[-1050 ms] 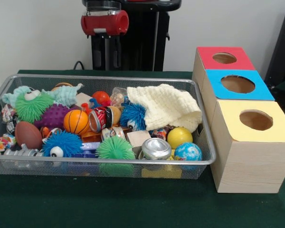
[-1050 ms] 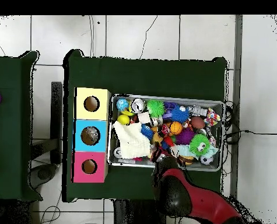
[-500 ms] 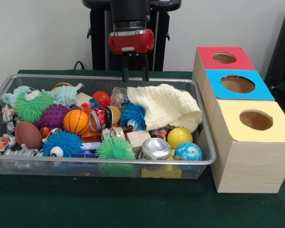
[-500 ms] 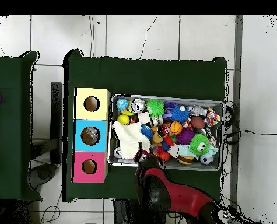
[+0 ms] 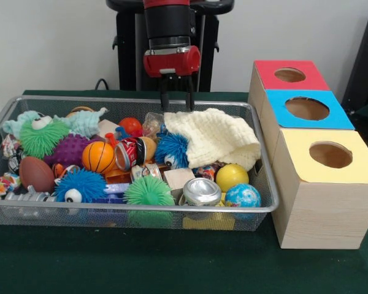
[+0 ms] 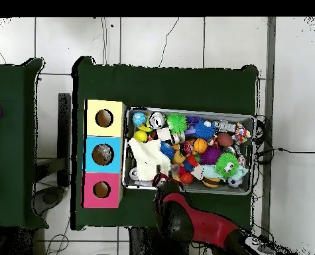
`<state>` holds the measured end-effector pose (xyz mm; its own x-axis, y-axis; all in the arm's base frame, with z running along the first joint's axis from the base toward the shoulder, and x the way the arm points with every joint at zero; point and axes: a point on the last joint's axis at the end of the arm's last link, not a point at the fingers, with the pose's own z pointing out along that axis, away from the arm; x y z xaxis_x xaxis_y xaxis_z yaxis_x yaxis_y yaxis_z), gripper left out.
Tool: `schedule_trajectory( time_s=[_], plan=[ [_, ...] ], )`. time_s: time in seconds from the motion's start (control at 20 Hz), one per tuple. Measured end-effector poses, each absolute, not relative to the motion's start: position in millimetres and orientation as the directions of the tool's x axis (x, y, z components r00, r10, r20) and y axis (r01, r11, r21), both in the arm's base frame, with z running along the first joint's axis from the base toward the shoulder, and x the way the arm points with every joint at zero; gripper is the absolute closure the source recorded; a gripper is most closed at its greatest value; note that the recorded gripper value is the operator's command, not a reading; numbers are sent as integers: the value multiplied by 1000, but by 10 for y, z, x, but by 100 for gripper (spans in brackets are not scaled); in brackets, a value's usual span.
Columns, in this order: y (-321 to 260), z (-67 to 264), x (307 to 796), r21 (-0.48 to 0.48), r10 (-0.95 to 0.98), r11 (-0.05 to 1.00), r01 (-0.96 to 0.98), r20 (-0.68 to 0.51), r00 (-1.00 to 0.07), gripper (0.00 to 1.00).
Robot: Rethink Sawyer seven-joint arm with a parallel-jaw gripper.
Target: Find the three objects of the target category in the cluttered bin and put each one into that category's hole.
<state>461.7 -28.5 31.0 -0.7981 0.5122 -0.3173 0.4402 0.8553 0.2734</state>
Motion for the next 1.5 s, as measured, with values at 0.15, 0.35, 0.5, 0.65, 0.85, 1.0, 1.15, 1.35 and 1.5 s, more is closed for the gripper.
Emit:
schedule_trajectory(
  time_s=[0.15,0.35,0.5,0.65,0.85,1.0,1.15,1.35,1.5],
  plan=[
    [-381,315,4612,272,528,847,457,-316,-788,0],
    [-519,335,4607,268,546,836,479,-314,-777,0],
    [-566,341,4610,266,552,832,486,-315,-772,0],
    [-568,339,4615,266,552,832,486,-315,-772,0],
    [-533,338,4640,266,544,838,477,-319,-776,0],
    [-487,337,4664,266,534,844,467,-323,-781,0],
    [-402,315,4679,266,520,851,452,-321,-791,0],
    [-353,254,4694,269,516,853,447,-314,-797,0],
    [-369,223,4723,270,519,852,449,-316,-795,0]
  ],
)
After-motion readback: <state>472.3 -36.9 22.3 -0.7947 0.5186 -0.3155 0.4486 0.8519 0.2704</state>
